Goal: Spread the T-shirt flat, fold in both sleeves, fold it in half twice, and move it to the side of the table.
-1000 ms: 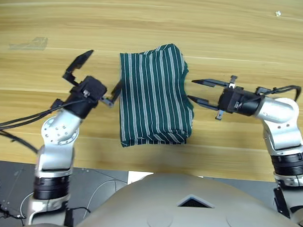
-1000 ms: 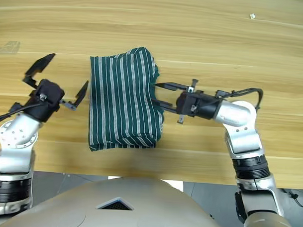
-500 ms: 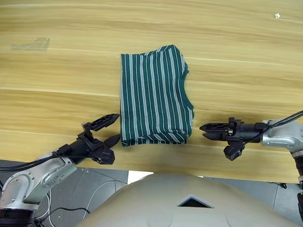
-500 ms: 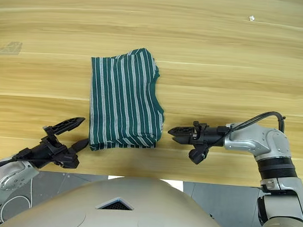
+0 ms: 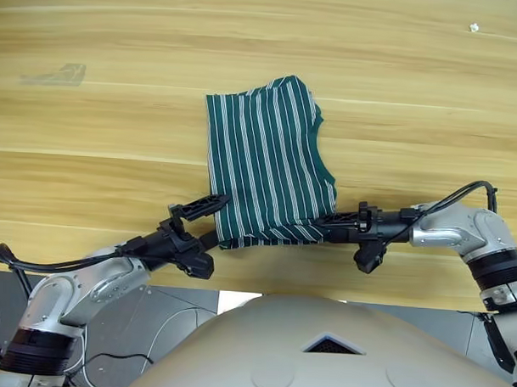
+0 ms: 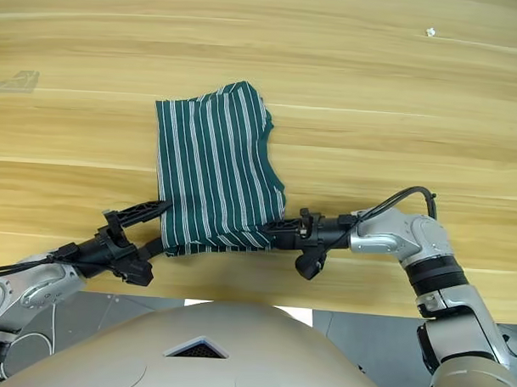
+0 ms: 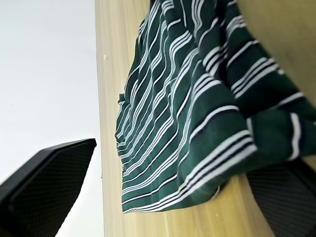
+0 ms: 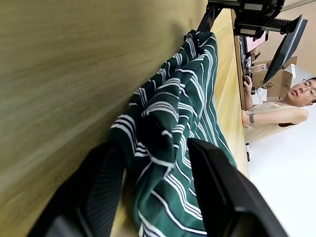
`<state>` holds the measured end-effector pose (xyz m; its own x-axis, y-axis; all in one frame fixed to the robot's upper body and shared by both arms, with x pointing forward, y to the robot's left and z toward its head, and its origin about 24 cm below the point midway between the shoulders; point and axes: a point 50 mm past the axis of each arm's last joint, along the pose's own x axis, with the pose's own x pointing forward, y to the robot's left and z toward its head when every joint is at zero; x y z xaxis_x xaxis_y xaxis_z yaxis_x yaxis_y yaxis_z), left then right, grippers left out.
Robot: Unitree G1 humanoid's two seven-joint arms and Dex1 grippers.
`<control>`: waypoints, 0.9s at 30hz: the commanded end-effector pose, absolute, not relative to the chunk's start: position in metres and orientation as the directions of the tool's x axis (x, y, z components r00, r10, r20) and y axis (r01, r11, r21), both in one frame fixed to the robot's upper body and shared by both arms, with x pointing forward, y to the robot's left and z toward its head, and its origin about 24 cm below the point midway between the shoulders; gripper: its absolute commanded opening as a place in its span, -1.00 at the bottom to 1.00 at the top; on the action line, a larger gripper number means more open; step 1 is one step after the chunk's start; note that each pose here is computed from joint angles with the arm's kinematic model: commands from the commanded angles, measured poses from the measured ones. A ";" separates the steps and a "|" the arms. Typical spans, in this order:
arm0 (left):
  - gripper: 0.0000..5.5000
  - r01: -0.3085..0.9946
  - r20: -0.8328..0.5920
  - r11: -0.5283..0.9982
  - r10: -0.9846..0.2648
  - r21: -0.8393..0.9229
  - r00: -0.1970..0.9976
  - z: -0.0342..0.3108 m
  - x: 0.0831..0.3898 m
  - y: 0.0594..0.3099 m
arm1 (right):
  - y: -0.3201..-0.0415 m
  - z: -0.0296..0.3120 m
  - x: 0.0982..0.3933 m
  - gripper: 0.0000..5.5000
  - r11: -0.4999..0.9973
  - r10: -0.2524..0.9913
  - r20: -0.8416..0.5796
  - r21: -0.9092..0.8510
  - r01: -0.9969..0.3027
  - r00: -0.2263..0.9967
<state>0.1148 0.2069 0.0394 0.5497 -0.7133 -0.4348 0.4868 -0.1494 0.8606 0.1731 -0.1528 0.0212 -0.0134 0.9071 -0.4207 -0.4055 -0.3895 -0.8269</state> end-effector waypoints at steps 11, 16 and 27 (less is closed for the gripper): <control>0.30 0.591 -0.562 -0.240 -0.695 0.770 0.449 0.018 0.095 0.207 | -0.156 0.020 0.170 -0.53 -0.395 0.897 -0.442 -0.805 -0.442 0.002; -0.02 0.586 -0.561 -0.242 -0.692 0.773 0.454 0.017 0.097 0.207 | -0.153 0.018 0.174 -0.87 -0.401 0.894 -0.448 -0.805 -0.438 0.004; -0.62 0.597 -0.540 -0.201 -0.700 0.777 0.467 0.022 0.103 0.206 | -0.150 0.016 0.177 -1.00 -0.347 0.903 -0.429 -0.769 -0.537 0.030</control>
